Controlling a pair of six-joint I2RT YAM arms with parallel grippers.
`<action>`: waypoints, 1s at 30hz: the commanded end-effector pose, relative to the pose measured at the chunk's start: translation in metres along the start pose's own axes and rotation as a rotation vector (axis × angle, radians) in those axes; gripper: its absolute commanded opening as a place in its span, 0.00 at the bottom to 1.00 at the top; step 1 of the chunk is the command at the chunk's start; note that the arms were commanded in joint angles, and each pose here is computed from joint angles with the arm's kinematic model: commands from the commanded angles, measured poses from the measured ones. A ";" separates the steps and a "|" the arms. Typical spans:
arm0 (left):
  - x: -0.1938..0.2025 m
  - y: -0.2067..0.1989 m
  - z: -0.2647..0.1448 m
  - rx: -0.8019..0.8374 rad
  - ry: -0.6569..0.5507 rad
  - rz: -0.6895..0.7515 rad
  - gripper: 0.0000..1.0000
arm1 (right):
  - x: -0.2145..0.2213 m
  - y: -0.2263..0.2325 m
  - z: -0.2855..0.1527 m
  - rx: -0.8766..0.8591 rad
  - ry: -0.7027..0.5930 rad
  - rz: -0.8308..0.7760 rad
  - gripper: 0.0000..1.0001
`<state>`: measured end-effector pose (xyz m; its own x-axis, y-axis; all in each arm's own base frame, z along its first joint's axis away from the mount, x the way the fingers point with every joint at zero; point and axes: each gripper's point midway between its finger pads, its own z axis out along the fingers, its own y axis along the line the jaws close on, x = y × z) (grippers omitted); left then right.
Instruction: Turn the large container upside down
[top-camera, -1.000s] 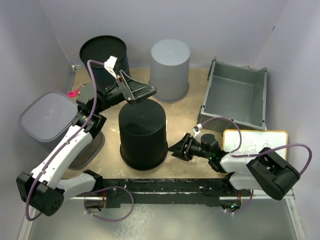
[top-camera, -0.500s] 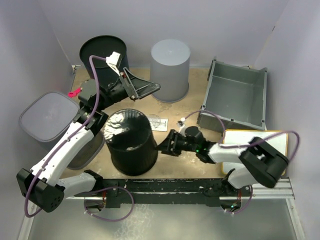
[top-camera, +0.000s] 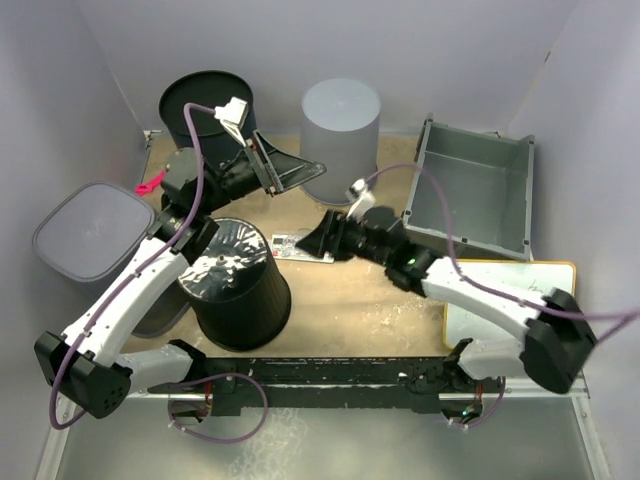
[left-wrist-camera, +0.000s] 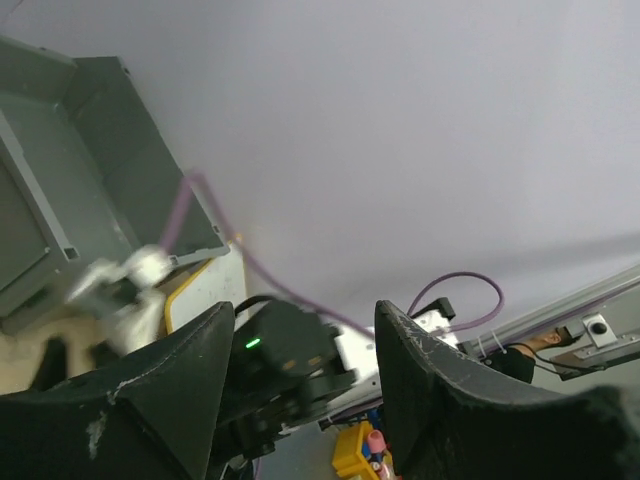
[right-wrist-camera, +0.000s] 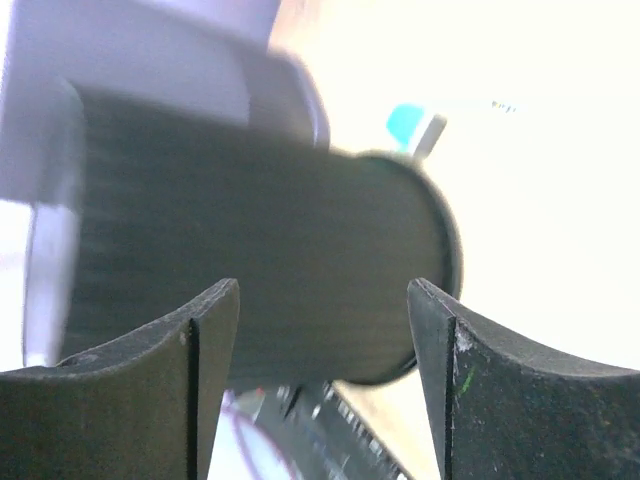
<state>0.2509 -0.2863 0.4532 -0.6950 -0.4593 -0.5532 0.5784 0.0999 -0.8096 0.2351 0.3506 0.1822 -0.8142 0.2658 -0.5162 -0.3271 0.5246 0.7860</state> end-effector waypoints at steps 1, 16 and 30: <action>-0.006 -0.004 0.004 0.005 -0.015 0.080 0.56 | -0.101 -0.043 -0.075 0.429 -0.275 -0.266 0.71; 0.045 0.070 0.005 -0.334 0.122 0.235 0.55 | -0.234 -0.177 -0.159 0.940 -0.216 -0.223 0.93; 0.056 0.070 0.003 -0.339 0.122 0.222 0.55 | -0.267 -0.196 -0.098 0.786 -0.163 -0.154 0.22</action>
<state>0.2563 -0.3097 0.3421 -0.6820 -0.2588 -0.6841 0.5125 0.4983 -0.6994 0.4570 0.0765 0.1595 -0.7365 0.2084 -0.6435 0.1317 0.9773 0.1658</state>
